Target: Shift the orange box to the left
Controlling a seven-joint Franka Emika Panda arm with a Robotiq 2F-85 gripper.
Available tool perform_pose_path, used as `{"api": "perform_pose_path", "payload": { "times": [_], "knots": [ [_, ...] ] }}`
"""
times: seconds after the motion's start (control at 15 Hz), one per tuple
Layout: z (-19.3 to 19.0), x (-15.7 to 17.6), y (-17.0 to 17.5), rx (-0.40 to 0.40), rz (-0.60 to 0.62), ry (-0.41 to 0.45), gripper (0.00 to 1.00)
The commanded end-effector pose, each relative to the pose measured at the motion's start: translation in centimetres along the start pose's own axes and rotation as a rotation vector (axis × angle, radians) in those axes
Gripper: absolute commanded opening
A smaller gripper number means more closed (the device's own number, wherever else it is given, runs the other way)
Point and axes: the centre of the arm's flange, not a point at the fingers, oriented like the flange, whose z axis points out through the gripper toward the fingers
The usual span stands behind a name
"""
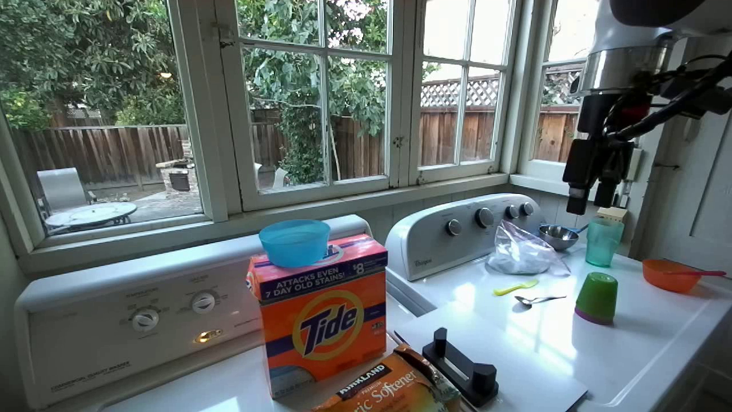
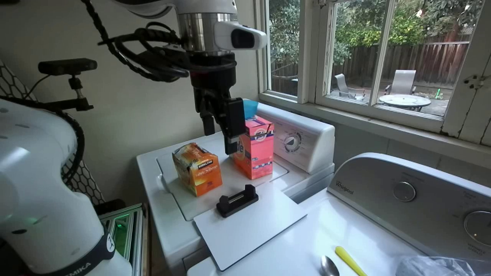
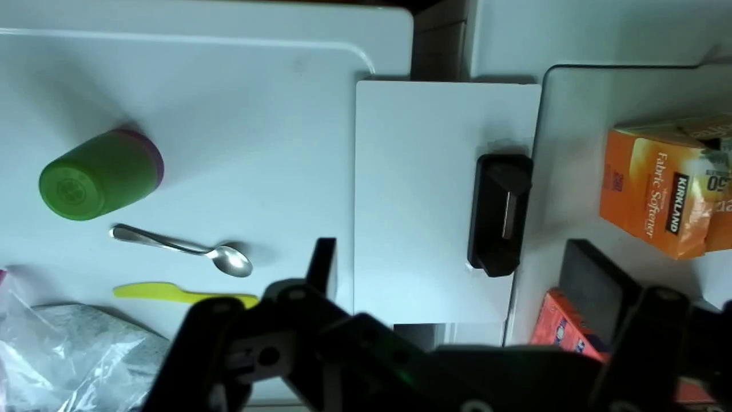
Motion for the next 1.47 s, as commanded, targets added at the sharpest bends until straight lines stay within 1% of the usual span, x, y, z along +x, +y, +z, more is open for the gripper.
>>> {"api": "perform_pose_path", "payload": {
  "times": [0.0, 0.07, 0.13, 0.27, 0.4, 0.6, 0.67, 0.8, 0.93, 1.07, 1.13, 1.4],
  "knots": [
    [1.7, 0.1, -1.7, 0.056, -0.032, -0.028, 0.73],
    [2.8, 0.1, -2.9, 0.057, -0.060, -0.046, 0.66],
    [3.6, 0.0, -3.9, 0.066, -0.089, -0.062, 0.56],
    [5.0, 0.0, -6.1, 0.081, -0.141, -0.079, 0.40],
    [5.8, 0.2, -7.8, 0.086, -0.164, -0.086, 0.27],
    [7.1, 0.3, -10.4, 0.086, -0.195, -0.083, 0.02],
    [7.4, 0.4, -11.1, 0.091, -0.206, -0.086, 0.00],
    [8.5, 0.5, -12.3, 0.090, -0.234, -0.099, 0.00],
    [9.7, 0.6, -13.4, 0.088, -0.254, -0.096, 0.00],
    [10.9, 0.9, -14.8, 0.108, -0.275, -0.077, 0.00],
    [6.8, 3.3, -13.4, 0.088, -0.270, -0.088, 0.00],
    [7.0, 3.6, -13.6, 0.088, -0.272, -0.091, 0.01]
  ]
}}
